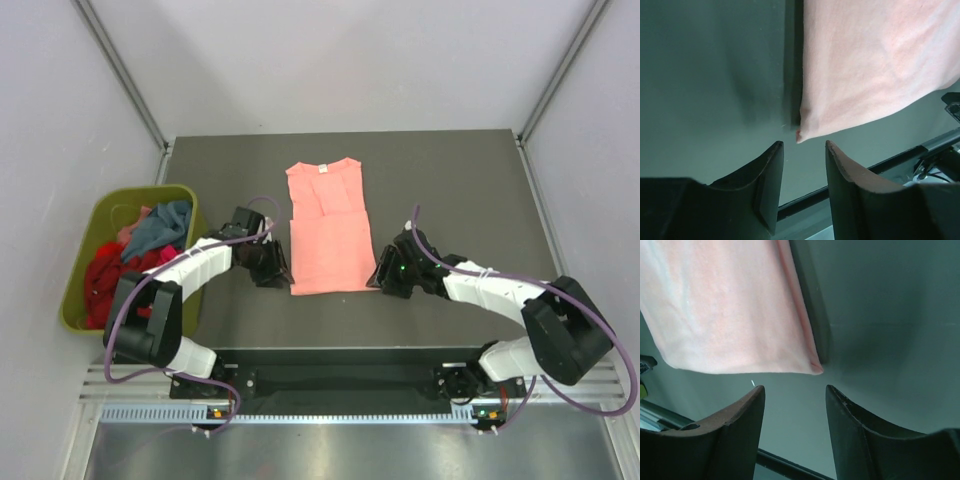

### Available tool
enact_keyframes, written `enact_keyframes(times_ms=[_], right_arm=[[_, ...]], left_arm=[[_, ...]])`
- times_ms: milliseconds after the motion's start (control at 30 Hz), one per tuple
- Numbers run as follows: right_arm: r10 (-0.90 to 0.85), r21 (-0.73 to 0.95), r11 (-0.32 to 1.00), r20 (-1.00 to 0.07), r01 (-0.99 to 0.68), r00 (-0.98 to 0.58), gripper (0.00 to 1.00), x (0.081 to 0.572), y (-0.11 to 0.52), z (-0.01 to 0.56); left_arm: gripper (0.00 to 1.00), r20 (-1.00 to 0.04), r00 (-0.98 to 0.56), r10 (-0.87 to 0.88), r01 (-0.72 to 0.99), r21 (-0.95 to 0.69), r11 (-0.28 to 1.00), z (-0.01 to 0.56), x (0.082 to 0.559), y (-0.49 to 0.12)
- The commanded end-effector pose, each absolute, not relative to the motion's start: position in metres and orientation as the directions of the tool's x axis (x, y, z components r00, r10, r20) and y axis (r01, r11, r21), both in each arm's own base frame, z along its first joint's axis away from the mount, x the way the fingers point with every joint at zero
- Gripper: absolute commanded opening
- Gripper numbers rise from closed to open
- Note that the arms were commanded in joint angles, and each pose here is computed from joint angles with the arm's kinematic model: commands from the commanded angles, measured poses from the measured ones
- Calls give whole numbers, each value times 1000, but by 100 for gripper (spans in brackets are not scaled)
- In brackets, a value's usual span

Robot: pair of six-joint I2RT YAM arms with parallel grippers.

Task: Fold and stack the t-shirts
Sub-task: Fold the tshirt

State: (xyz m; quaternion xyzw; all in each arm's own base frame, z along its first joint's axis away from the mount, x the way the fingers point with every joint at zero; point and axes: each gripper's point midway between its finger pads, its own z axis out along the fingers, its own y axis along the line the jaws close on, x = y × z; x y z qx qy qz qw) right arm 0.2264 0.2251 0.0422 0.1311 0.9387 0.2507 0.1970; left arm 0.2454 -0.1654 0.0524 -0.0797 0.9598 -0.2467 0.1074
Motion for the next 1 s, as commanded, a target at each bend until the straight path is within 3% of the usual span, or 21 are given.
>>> enact_keyframes(times_ms=[0, 267, 767, 867, 933, 967], right_arm=[[394, 535, 826, -323, 177, -860, 52, 236, 229, 44], [415, 511, 832, -322, 213, -851, 50, 234, 220, 31], [377, 501, 847, -330, 178, -866, 24, 232, 221, 15], [378, 491, 852, -339, 180, -862, 15, 230, 216, 14], [384, 478, 859, -364, 183, -849, 6, 232, 211, 16], [376, 471, 864, -374, 176, -848, 3, 232, 209, 16]], left_arm=[[44, -198, -953, -229, -77, -575, 815, 62, 255, -179], [45, -179, -956, -234, -101, -548, 830, 46, 246, -173], [36, -130, -964, -234, -123, -560, 819, 24, 232, -175], [21, -136, -966, -220, -105, -573, 813, 24, 234, -177], [0, -139, -969, -206, -87, -586, 806, 25, 235, -180], [0, -137, -969, -204, -86, -587, 805, 25, 236, -181]])
